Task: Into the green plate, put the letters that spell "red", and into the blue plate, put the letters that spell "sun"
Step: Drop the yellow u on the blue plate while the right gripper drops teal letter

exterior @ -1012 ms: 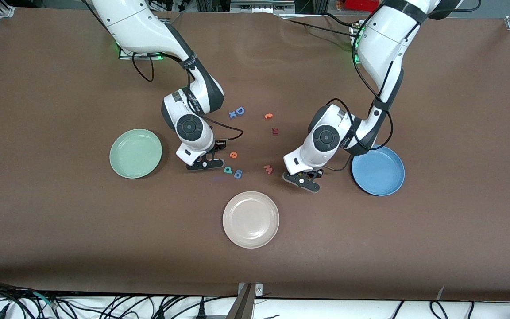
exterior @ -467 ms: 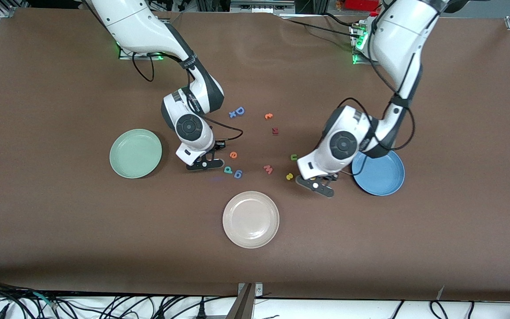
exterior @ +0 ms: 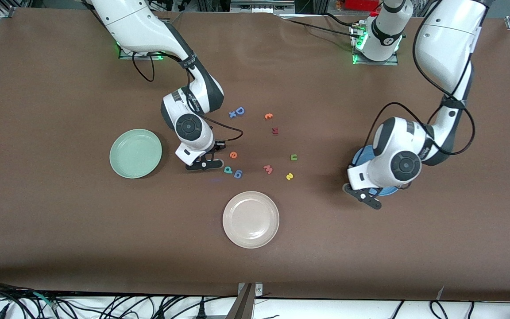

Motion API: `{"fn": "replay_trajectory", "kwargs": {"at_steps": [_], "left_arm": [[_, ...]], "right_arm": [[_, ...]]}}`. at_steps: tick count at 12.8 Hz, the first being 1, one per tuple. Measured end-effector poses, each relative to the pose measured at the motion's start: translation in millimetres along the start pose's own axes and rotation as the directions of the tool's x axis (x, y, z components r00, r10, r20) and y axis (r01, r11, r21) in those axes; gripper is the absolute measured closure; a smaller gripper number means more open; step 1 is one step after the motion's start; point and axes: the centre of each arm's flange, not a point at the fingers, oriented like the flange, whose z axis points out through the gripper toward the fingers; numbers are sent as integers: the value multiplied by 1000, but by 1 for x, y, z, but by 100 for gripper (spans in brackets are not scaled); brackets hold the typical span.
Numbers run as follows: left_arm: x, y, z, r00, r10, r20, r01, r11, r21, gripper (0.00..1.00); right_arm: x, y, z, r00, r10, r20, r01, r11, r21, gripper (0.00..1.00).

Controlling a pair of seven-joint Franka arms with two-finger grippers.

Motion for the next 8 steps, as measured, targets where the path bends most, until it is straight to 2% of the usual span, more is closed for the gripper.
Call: {"fn": "replay_trajectory", "kwargs": {"at_steps": [2,6,7,8], "left_arm": [[-9,-8,12,999,16,36,-17,999,28,75],[-15,-11,28,998,13,61,-14,1000,19,75],[-17,-14,31,998,9,63,-10,1000,17,70],[-17,-16,31,998,6,64,-7,1000,16,61]], "right_arm": [[6,16,-22,1000,21,0,-21,1000,-11,81],[26,93,-71,1000,2,11,-1,998,-55,81],[30,116,-82,1000,-4,18,5,998,-65,81],[33,139,-90,1000,-8,26,10,997,-75,81]]}}
